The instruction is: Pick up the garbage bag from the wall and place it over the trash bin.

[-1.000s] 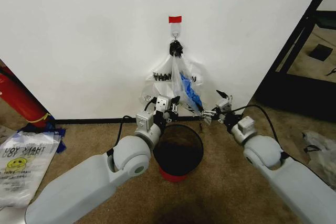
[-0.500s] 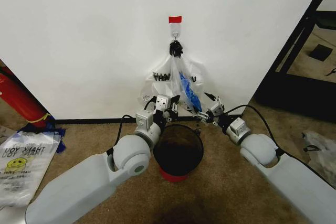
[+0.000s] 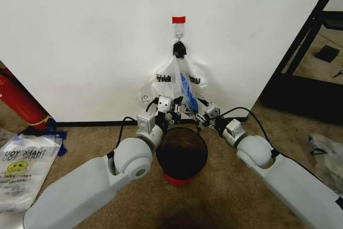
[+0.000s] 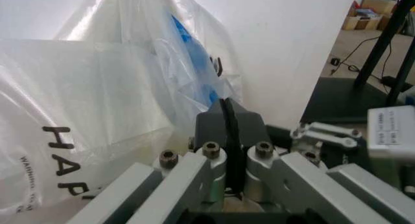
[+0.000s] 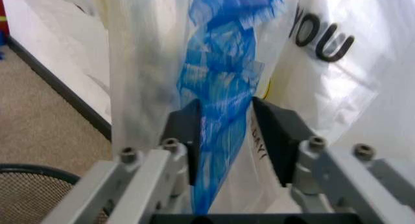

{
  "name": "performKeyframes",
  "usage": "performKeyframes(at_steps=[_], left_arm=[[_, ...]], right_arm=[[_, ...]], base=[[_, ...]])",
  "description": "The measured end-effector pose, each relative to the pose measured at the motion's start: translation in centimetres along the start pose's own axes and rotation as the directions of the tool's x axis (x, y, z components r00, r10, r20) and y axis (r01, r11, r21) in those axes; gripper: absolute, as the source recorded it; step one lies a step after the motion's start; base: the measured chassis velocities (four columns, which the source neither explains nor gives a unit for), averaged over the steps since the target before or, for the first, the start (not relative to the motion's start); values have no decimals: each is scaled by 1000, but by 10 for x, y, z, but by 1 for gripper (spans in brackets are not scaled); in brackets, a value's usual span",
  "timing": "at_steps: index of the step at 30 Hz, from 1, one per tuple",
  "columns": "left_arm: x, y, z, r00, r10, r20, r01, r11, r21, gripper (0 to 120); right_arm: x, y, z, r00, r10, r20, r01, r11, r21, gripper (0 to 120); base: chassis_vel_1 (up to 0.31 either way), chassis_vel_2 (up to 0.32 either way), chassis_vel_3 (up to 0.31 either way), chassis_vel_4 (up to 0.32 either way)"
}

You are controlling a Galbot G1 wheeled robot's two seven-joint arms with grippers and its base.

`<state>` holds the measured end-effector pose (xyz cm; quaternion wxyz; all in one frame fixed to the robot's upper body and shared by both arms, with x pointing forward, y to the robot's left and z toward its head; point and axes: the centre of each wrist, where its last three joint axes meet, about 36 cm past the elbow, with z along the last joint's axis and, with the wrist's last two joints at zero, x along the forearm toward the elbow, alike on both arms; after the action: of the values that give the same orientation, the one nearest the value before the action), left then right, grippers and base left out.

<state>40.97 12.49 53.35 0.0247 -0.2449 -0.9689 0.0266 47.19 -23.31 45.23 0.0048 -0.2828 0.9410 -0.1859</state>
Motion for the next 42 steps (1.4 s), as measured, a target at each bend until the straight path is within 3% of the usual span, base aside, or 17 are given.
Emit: performKeyframes(at_steps=[5,7,18,25,29,30,35,40,42], left_arm=[[1,-1,-1,1000,5,2,-5,1000,4,0],[1,-1,-2,1000,5,2,-5,1000,4,0],[2,0,-2,1000,-1,9,1,1000,11,0],[-2,16,0,998,-49,32,49,999,0,0],[-7,25,3,996,-83,39,83,997,0,0],[-7,25,3,996,-83,39,83,997,0,0],[-3,24,14,996,-92,17,92,996,5,0],[1,22,13,995,-101,11,101,995,8,1],[7,23,3,995,-99,24,99,995,1,11]], right_arm=[[-6,1,-1,999,25,-34,-28,995,-92,4],[-6,2,-2,999,27,-37,-30,994,-105,1],[0,6,-10,997,81,5,-77,967,-244,0],[34,15,-22,965,242,104,-162,856,-492,0],[61,11,-29,924,360,127,-203,744,-637,0],[61,11,-29,924,360,127,-203,744,-637,0],[85,14,-41,887,438,148,-162,594,-788,0],[89,19,-45,877,455,151,-150,559,-816,0],[90,23,-44,877,456,147,-151,555,-818,0]], base=[[0,0,0,0],[0,0,0,0],[0,0,0,0],[0,0,0,0],[0,0,0,0],[0,0,0,0],[0,0,0,0],[0,0,0,0],[0,0,0,0]])
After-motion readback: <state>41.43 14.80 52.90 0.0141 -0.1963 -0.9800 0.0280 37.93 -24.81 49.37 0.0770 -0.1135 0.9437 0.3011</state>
